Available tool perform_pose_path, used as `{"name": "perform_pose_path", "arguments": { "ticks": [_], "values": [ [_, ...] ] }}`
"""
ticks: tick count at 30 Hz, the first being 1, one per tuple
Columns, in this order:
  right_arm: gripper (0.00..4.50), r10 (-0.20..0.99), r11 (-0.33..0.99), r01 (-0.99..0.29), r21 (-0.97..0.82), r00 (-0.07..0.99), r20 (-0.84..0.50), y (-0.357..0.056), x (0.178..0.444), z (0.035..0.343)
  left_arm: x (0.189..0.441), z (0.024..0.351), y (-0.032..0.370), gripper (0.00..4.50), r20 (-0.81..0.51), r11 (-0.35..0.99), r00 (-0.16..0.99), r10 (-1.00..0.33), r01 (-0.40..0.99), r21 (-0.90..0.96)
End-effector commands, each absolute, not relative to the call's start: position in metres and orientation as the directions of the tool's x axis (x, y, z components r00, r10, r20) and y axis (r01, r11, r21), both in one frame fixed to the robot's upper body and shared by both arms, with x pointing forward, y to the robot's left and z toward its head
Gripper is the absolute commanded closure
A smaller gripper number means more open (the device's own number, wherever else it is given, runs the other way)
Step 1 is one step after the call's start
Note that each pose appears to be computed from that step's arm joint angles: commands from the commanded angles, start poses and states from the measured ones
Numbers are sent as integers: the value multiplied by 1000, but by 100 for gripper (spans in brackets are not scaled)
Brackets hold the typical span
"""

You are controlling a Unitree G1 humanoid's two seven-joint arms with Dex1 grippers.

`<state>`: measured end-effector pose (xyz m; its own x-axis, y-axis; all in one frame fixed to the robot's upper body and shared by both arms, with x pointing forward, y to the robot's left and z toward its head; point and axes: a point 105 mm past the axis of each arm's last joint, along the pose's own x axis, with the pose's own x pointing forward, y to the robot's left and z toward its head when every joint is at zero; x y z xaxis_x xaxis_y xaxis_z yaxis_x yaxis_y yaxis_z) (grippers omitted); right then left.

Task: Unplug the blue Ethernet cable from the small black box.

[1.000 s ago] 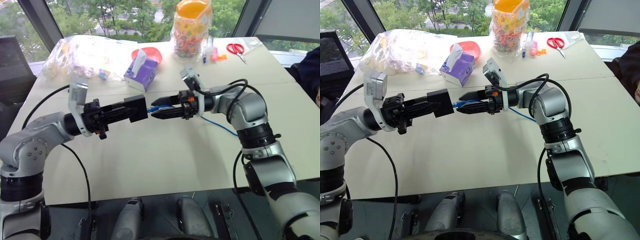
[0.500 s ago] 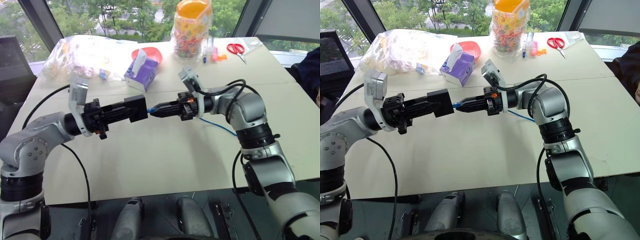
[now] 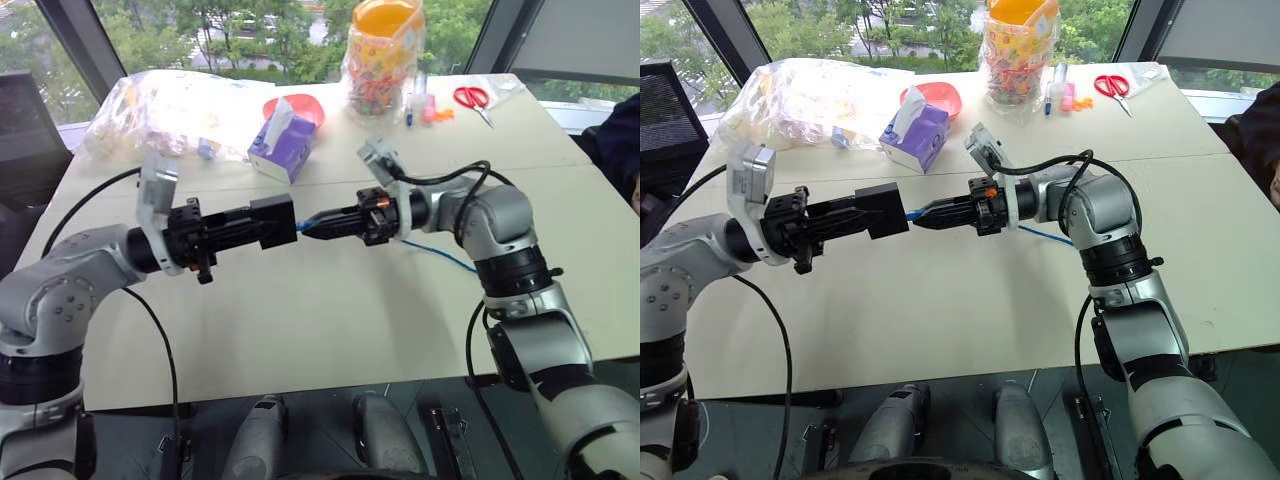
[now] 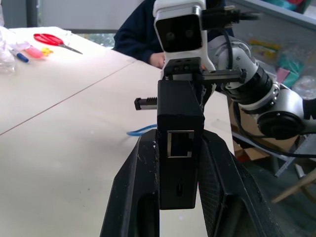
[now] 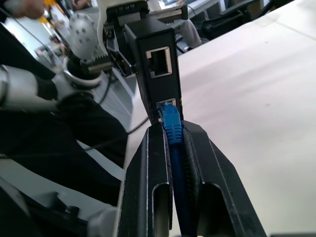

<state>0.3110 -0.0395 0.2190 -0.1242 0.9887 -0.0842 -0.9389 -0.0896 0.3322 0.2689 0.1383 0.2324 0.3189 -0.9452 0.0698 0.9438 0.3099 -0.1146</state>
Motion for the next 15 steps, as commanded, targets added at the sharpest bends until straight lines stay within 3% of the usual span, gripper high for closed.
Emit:
{"name": "perform_pose_path", "arguments": {
  "ticks": [1, 10, 15],
  "values": [
    [444, 979, -200, -943, 268, -203, 16, -41, 293, 262, 258, 236, 133, 404, 60, 264, 271, -961, 959, -104],
    [444, 953, -302, -900, 315, -283, 106, -37, 272, 281, 254, 236, 133, 404, 63, 248, 257, -964, 961, -124],
    [444, 974, -226, -904, 362, -205, 93, -48, 289, 271, 249, 238, 140, 404, 57, 254, 263, -963, 958, -131]
  ]
}}
